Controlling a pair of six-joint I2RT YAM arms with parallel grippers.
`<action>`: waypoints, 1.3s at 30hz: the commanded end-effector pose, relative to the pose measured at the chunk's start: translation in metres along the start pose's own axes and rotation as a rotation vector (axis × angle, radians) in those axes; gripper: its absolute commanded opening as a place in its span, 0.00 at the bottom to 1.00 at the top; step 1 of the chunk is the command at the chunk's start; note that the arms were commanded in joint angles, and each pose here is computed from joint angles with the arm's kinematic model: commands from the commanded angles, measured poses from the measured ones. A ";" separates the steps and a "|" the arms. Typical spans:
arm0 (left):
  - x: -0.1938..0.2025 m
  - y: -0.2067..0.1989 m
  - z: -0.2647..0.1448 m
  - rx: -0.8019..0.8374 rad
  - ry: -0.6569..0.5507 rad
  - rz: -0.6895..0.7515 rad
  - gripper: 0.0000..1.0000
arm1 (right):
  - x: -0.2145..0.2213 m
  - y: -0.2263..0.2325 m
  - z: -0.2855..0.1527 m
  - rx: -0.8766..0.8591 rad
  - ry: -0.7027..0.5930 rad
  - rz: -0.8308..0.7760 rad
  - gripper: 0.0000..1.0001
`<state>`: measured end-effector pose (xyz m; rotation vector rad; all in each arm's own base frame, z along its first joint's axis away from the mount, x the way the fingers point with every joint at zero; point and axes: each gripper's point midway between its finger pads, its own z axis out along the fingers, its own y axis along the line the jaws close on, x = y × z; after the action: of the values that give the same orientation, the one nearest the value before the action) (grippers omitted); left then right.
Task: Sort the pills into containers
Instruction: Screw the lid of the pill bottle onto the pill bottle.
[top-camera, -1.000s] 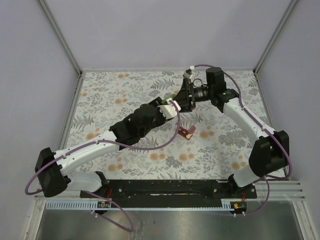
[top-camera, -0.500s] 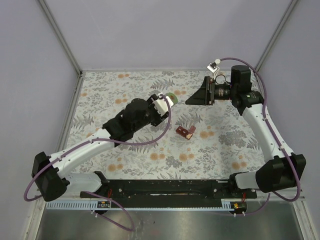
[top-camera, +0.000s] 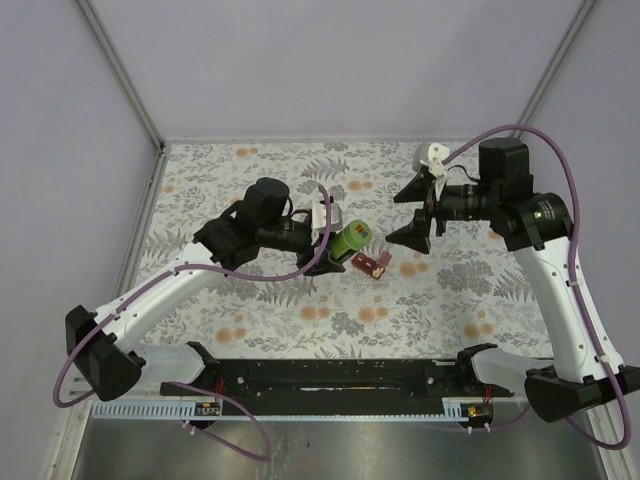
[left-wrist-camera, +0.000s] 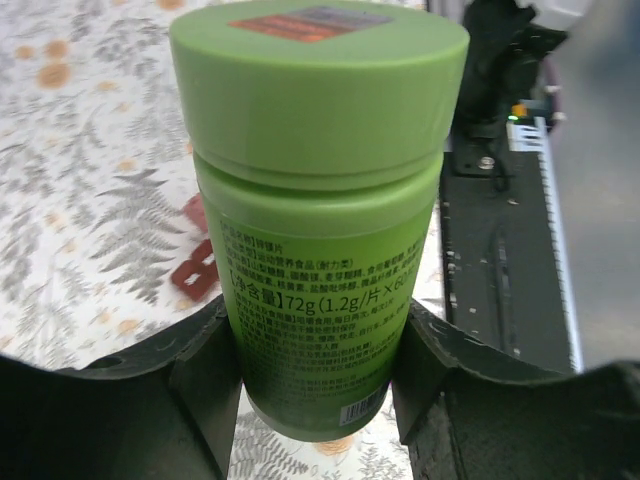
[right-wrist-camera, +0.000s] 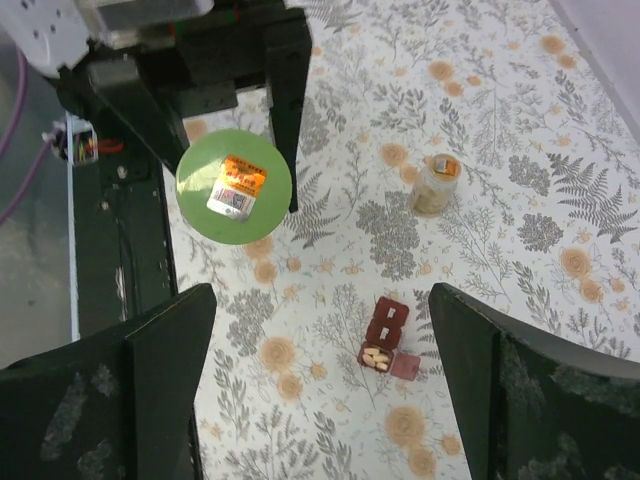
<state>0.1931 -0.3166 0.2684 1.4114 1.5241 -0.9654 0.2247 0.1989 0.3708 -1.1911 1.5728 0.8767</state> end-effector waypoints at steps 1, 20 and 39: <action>-0.025 -0.033 -0.005 0.232 -0.069 0.000 0.00 | 0.016 0.013 0.005 -0.038 0.096 -0.201 0.97; -0.018 -0.034 0.001 0.274 -0.036 -0.025 0.00 | 0.015 0.046 0.045 -0.220 0.131 -0.260 0.87; -0.013 -0.031 0.001 0.252 -0.025 -0.024 0.00 | 0.007 0.054 0.051 -0.287 0.102 -0.203 0.83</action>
<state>0.1607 -0.3200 0.2588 1.5449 1.5525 -1.2230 0.1913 0.2509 0.3342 -1.5910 1.4591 0.8930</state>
